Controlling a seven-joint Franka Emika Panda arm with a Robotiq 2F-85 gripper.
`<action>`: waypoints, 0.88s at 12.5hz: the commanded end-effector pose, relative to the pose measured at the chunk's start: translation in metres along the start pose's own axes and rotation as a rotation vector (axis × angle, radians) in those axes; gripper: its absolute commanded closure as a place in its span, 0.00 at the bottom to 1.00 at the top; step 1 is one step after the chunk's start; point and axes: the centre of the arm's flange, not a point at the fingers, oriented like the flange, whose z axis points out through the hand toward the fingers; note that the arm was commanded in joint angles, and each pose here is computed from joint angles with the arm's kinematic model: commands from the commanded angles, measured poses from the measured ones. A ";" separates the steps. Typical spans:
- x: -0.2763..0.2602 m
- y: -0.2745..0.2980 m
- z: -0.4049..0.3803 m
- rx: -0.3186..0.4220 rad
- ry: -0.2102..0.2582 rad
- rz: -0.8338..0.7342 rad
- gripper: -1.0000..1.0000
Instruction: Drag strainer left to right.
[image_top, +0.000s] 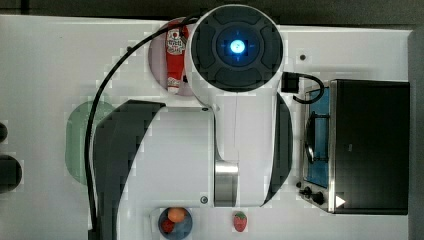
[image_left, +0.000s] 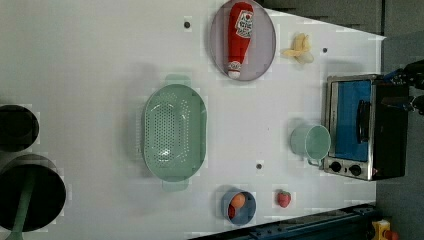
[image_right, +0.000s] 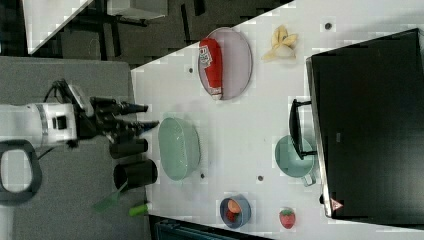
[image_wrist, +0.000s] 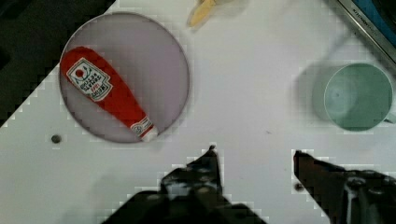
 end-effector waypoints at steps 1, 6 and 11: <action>-0.070 0.140 -0.069 0.017 -0.011 0.095 0.27; -0.092 0.109 -0.067 0.005 0.016 0.028 0.00; -0.154 0.017 -0.032 -0.032 0.071 -0.018 0.00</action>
